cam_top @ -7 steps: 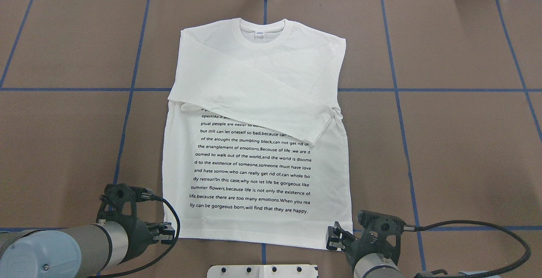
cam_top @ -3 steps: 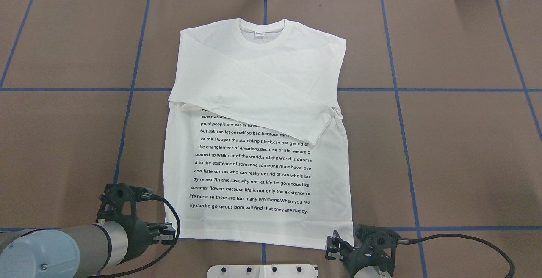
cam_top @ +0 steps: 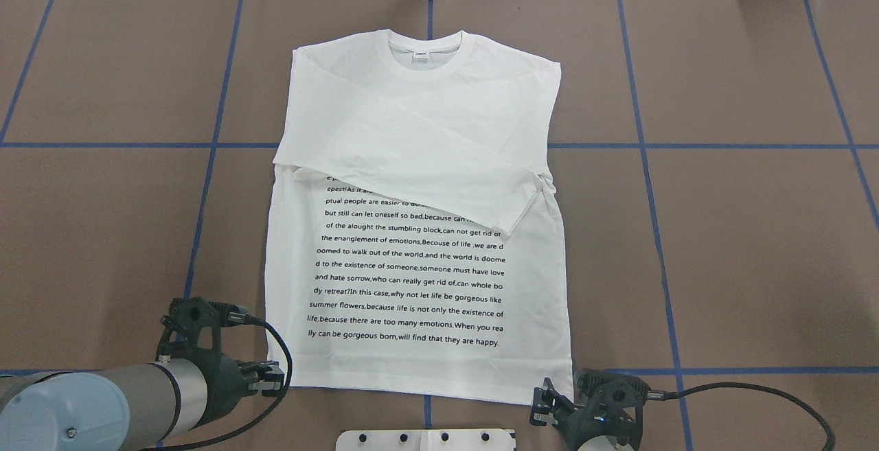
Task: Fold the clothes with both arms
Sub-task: 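Grasp the hem corners with both grippers, then lift the hem with both grippers and fold it toward the collar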
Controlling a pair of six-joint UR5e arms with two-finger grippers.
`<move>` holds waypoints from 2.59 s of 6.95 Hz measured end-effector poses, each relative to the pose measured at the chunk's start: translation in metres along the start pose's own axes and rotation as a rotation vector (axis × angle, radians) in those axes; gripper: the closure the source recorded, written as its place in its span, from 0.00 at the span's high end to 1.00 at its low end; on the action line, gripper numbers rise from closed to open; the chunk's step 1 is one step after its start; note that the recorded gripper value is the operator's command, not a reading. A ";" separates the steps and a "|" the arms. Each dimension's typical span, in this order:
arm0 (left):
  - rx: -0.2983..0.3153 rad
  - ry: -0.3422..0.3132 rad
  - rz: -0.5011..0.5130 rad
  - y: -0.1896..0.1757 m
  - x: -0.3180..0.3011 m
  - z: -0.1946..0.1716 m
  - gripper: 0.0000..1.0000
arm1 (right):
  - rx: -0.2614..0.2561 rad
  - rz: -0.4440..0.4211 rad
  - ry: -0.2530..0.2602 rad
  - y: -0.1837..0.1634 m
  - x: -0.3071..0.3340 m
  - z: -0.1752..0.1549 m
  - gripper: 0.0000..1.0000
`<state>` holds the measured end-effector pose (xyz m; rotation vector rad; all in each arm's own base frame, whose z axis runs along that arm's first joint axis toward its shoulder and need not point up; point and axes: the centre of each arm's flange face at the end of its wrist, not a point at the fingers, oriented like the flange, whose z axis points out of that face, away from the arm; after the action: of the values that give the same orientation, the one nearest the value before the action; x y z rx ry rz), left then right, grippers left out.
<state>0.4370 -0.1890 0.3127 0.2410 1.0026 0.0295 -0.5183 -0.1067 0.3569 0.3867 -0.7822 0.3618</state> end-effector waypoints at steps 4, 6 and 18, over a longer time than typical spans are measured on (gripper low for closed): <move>0.002 0.010 -0.004 -0.001 0.002 -0.005 0.00 | -0.004 -0.011 -0.001 0.008 0.001 -0.001 0.00; 0.004 0.014 -0.005 -0.002 0.003 -0.007 0.00 | -0.006 -0.009 -0.007 0.008 -0.002 -0.003 0.00; -0.008 0.029 0.061 -0.123 0.069 -0.205 0.00 | -0.143 -0.023 0.071 -0.218 -0.029 -0.192 0.00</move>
<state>0.2923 -0.2613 0.1241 0.2648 1.0240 0.0931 -0.3230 -0.2124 0.1675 0.2468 -0.7290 0.2947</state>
